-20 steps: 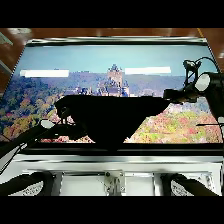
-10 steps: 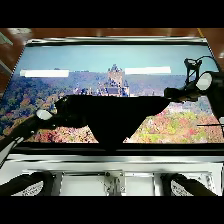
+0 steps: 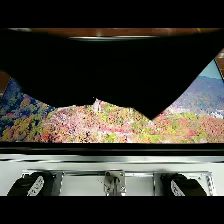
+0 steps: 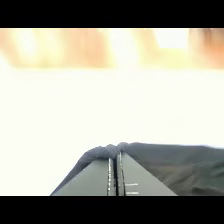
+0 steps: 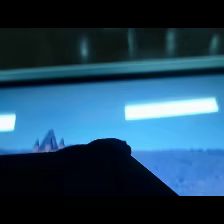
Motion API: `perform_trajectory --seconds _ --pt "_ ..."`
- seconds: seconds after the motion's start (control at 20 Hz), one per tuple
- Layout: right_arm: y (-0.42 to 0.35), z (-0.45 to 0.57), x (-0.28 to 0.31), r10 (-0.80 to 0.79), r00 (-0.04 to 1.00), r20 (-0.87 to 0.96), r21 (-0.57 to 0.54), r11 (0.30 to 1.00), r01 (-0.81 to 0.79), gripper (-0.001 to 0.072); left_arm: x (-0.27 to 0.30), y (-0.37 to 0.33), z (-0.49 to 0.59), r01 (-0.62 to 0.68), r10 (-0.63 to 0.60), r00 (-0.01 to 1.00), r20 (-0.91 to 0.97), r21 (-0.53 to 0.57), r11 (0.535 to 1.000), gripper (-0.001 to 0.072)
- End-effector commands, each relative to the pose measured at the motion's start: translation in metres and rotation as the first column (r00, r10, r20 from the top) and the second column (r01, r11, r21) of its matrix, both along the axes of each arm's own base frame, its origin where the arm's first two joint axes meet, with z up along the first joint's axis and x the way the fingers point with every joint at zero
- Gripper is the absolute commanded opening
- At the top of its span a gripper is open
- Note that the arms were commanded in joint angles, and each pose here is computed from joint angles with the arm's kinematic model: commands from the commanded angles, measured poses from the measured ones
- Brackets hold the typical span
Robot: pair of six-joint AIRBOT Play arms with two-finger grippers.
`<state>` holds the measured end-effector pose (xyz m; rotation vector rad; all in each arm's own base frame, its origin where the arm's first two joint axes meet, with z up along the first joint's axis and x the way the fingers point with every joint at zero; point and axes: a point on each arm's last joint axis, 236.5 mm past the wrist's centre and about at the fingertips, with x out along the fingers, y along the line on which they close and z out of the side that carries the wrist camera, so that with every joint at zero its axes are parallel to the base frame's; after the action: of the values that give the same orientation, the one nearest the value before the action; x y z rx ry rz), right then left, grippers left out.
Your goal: Fold the shirts.
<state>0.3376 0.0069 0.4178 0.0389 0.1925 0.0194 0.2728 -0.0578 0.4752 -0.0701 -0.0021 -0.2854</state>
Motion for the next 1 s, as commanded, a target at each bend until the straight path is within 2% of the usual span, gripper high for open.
perform_trajectory --seconds 0.0,0.1,0.3,0.4,0.65,0.8,0.95 --pt "-0.004 0.089 -0.1 -0.013 0.966 0.258 0.005 1.0 0.012 0.0061 -0.112 0.001 0.089 -0.173 0.144 0.96 0.242 0.1 0.98 0.0035" --pt "-0.008 0.101 -0.143 -0.027 0.954 0.298 0.003 1.0 0.027 0.0061 -0.132 -0.004 0.077 -0.208 0.176 0.965 0.193 0.159 0.965 0.0036" --pt "-0.032 0.075 -0.193 -0.118 0.968 0.219 -0.027 0.992 0.127 0.0061 -0.157 0.013 0.044 -0.299 0.291 0.954 0.072 0.168 0.939 0.0036" --pt "-0.044 0.06 -0.205 -0.165 0.972 0.165 -0.038 0.984 0.174 0.0061 -0.165 0.017 0.032 -0.322 0.321 0.946 0.037 0.186 0.928 0.0036" --pt "-0.05 0.038 -0.199 -0.19 0.98 0.064 -0.053 0.98 0.193 0.0061 -0.16 0.018 -0.009 -0.283 0.313 0.941 -0.128 0.207 0.936 0.0036" --pt "-0.05 -0.015 -0.172 -0.193 0.964 -0.183 -0.105 0.979 0.176 0.0061 -0.132 0.03 -0.049 -0.253 0.302 0.912 -0.276 0.198 0.947 0.0036" --pt "-0.053 -0.099 -0.136 -0.211 0.844 -0.493 -0.161 0.976 0.15 0.0061 -0.092 0.045 -0.119 -0.207 0.268 0.829 -0.49 0.176 0.962 0.0036"
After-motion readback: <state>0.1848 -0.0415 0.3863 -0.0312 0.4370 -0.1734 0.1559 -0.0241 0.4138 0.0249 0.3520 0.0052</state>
